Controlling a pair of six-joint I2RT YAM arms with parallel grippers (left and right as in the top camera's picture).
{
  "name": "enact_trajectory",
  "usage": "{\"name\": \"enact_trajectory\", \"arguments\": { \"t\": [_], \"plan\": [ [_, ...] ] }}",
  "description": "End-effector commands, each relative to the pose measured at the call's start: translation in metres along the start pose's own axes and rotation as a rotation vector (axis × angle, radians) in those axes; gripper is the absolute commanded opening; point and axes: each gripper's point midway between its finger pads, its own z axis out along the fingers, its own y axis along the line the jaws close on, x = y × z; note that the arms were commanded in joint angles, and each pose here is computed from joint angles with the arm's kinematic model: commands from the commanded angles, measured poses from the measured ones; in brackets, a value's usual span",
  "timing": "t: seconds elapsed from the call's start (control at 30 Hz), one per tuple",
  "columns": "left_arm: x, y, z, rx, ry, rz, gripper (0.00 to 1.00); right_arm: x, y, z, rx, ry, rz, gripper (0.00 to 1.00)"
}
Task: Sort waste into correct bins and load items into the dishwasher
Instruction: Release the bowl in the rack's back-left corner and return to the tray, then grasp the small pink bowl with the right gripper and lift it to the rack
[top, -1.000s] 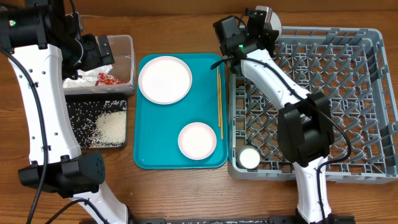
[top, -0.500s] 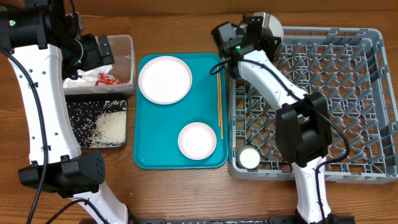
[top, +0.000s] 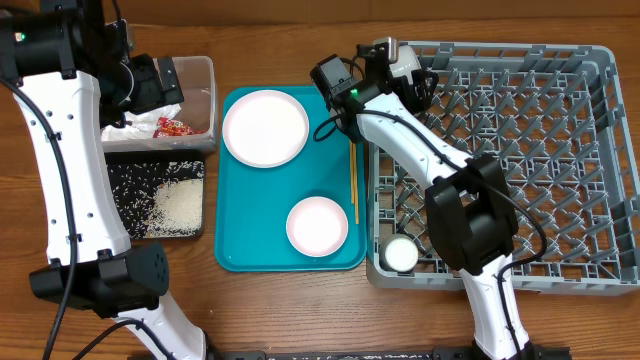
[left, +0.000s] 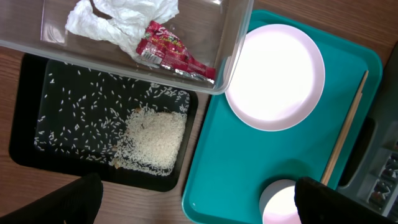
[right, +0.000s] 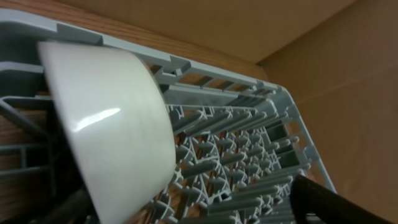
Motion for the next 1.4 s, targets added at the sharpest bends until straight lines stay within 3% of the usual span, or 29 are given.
{"name": "enact_trajectory", "arguments": {
  "t": [0.0,0.17,0.33,0.43,0.53,0.67,0.77,1.1,1.2,1.37],
  "plan": [
    [-0.002,-0.001,-0.004,0.006,-0.014,0.013,1.00,-0.002,0.006,-0.007,-0.015,-0.011,-0.003,1.00],
    [-0.002,-0.001,-0.004,0.006,-0.014,0.013,1.00,-0.011,0.011,-0.030,-0.217,0.031,-0.005,1.00],
    [-0.002,-0.001,-0.004,0.006,-0.014,0.013,1.00,-0.018,0.011,-0.103,-0.710,0.172,0.035,1.00],
    [-0.001,-0.001,-0.004,0.006,-0.014,0.013,1.00,0.007,0.012,-0.156,-1.003,0.325,-0.013,1.00],
    [-0.002,-0.001,-0.004,0.006,-0.014,0.013,1.00,0.053,0.024,-0.189,-1.151,0.501,-0.126,0.98],
    [-0.002,-0.001,-0.004,0.006,-0.014,0.013,1.00,0.094,0.041,-0.212,-1.219,0.606,-0.224,0.95],
    [-0.001,-0.001,-0.004,0.006,-0.014,0.013,1.00,0.149,0.065,-0.225,-1.241,0.685,-0.320,0.92],
    [-0.002,-0.001,-0.004,0.006,-0.014,0.013,1.00,0.185,0.089,-0.213,-1.219,0.719,-0.319,0.84],
    [-0.002,-0.001,-0.004,0.006,-0.014,0.013,1.00,0.193,0.095,-0.209,-1.203,0.743,-0.325,0.77],
    [-0.002,-0.001,-0.004,0.006,-0.014,0.013,1.00,0.201,0.100,-0.204,-1.182,0.774,-0.331,0.55]
  ]
}}
